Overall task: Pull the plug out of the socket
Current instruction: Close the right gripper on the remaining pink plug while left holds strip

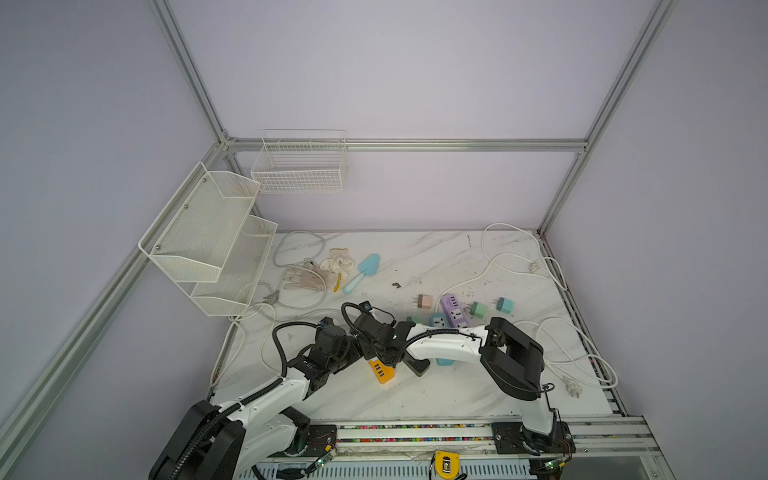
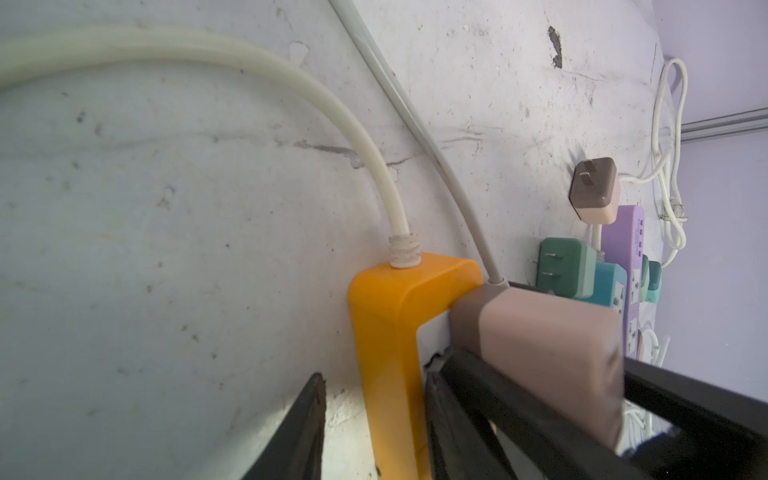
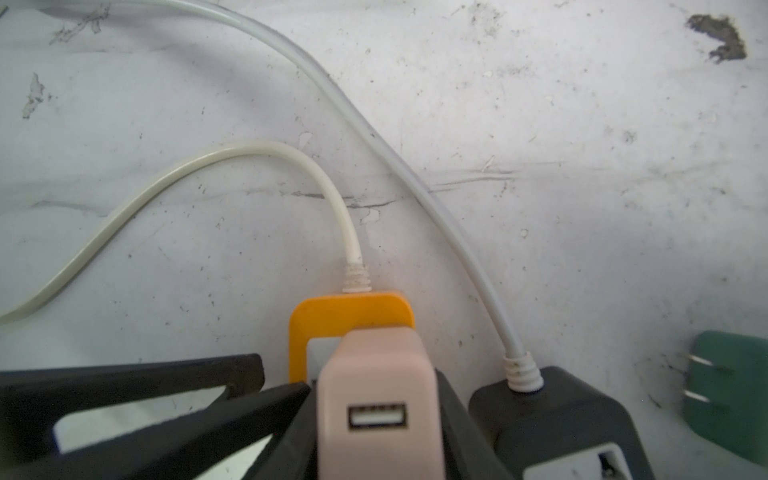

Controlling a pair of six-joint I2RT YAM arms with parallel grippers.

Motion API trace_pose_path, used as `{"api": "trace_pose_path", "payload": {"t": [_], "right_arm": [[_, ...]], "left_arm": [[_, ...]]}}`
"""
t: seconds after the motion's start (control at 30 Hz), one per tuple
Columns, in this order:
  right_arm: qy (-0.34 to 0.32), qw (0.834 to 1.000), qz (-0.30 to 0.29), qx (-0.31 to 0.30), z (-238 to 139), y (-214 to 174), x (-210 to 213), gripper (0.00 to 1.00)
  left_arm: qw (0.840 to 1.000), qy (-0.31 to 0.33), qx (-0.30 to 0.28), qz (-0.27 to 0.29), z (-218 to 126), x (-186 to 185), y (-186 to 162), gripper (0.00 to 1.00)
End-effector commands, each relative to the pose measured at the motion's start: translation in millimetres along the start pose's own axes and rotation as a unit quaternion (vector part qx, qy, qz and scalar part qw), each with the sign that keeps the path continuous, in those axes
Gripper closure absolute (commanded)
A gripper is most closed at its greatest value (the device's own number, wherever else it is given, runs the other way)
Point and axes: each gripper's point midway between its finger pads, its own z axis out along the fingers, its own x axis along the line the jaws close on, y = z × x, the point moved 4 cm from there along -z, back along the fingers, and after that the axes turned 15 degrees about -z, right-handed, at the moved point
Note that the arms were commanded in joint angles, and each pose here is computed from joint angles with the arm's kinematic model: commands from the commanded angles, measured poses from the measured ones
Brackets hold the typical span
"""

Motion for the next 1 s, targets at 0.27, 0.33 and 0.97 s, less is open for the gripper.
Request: {"api": "trace_pose_path", "payload": {"t": [0.27,0.33,0.97], "right_arm": [[0.021,1.0,-0.01,-0.007,-7.7,8.8,5.9,0.79],[0.018,1.0,-0.007,-0.017,-12.7,12.1,1.7,0.79],[0.01,0.999,0.012,-0.037,-29.7,19.5,-8.4,0.87]], "left_arm": [[0.997,0.061,0.032,-0.033,3.5,46.7,-17.7,0.64],[0.997,0.063,0.031,-0.034,2.9,48.5,-18.1,0.64],[0.996,0.071,0.042,-0.032,3.8,51.0,-22.8,0.67]]}}
